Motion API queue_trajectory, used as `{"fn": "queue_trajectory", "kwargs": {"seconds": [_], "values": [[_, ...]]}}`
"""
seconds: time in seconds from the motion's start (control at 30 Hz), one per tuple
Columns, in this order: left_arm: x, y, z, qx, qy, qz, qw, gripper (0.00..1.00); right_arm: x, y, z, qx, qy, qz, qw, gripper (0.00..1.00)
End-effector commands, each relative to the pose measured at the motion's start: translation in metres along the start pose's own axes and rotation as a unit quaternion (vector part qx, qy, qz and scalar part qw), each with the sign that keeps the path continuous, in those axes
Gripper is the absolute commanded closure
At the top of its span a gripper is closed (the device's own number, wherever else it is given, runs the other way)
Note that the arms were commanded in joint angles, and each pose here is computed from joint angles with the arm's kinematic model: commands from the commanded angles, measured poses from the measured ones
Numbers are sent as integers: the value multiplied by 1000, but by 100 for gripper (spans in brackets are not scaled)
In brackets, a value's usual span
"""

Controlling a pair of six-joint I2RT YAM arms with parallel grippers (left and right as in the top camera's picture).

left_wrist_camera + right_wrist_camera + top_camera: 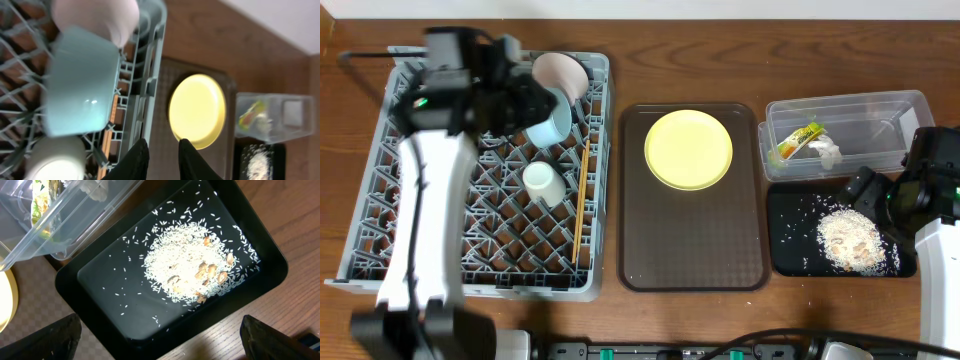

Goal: Sort waste into correct bins and load items into the dishwasher
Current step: 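Push the blue bowl upright into the rack slot with left gripper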

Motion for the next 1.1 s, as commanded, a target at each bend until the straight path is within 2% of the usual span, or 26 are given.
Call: {"fn": "queue_trajectory", "kwargs": {"seconds": [0.0,0.1,0.17,0.37,0.5,0.83,1.07], "values": [[1,-49,10,-25,1,49,998,77,-3,5,-3,0,-9,-11,1000,1],[-1,-71,21,-45,6,61,997,77,-3,5,-3,0,-9,-11,1000,1],[-3,-76,33,-84,9,57,995,77,-3,5,-3,0,-9,-11,1000,1],[-4,-48,66,-250,39,27,967,77,-3,5,-3,0,-9,-11,1000,1],[-5,-22,65,-249,52,5,967,77,-3,5,-3,0,-9,-11,1000,1],[-1,48,23,-218,19,-103,970,71,-3,5,-3,0,-9,-11,1000,1],[10,52,15,-225,7,-84,971,70,-3,5,-3,0,-9,-11,1000,1]]}}
Point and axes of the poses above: each gripper's point midway between its finger pads, its own y axis back along the fingers, its own z axis along the line the jaws close on, x = y × z, the point moved 10 cm from there along y, back along the fingers, and after that the axes turned 5 degrees about -y, right-handed, at the moved point
